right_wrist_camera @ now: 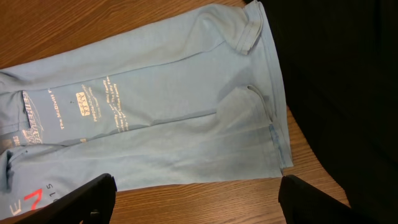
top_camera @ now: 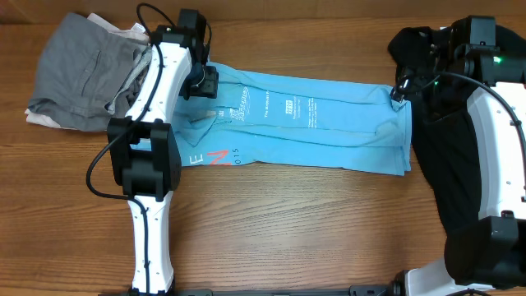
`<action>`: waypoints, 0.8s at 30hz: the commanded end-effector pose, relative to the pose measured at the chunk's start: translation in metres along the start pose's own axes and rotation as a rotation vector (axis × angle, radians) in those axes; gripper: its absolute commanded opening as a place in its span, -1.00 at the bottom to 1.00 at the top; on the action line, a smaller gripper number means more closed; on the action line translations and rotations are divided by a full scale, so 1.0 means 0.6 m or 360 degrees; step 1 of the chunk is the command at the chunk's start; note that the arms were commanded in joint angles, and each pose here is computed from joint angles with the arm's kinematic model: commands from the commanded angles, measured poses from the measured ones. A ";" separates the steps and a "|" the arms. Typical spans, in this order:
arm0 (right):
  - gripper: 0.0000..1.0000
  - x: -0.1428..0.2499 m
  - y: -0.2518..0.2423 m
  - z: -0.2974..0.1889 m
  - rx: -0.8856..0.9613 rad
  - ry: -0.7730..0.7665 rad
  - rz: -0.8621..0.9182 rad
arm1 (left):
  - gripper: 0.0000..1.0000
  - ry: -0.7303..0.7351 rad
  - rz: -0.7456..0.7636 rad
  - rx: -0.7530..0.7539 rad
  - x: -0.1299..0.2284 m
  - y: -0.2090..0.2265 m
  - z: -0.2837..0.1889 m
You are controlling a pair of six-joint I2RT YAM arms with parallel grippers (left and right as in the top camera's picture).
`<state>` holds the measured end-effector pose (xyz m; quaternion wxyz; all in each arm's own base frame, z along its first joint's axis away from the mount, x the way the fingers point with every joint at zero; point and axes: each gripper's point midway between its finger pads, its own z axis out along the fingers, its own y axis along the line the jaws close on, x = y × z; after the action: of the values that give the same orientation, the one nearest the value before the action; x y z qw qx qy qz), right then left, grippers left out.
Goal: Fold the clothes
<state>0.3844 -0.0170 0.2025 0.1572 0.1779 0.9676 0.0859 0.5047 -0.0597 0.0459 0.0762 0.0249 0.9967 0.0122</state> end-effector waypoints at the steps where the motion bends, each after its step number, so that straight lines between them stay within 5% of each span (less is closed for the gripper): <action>1: 0.76 -0.012 0.009 -0.012 -0.0025 -0.0050 -0.0014 | 0.24 0.0079 0.0021 0.0020 0.020 -0.005 0.040; 8: 0.76 -0.012 0.009 -0.012 -0.0026 -0.0054 -0.0014 | 0.12 0.0081 0.0019 0.0071 0.024 -0.015 0.072; 16: 0.76 -0.013 0.009 -0.012 -0.0027 -0.0054 -0.0014 | -0.33 0.0091 0.0018 0.0100 0.024 -0.021 0.095; 24: 0.76 -0.013 0.009 -0.012 -0.0027 -0.0055 -0.0014 | -0.54 0.0096 0.0018 0.0099 0.025 -0.021 0.095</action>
<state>0.3862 -0.0172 0.2031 0.1609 0.1779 0.9670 0.0862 0.5043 -0.0665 0.0064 0.0671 0.0293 0.9973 -0.0091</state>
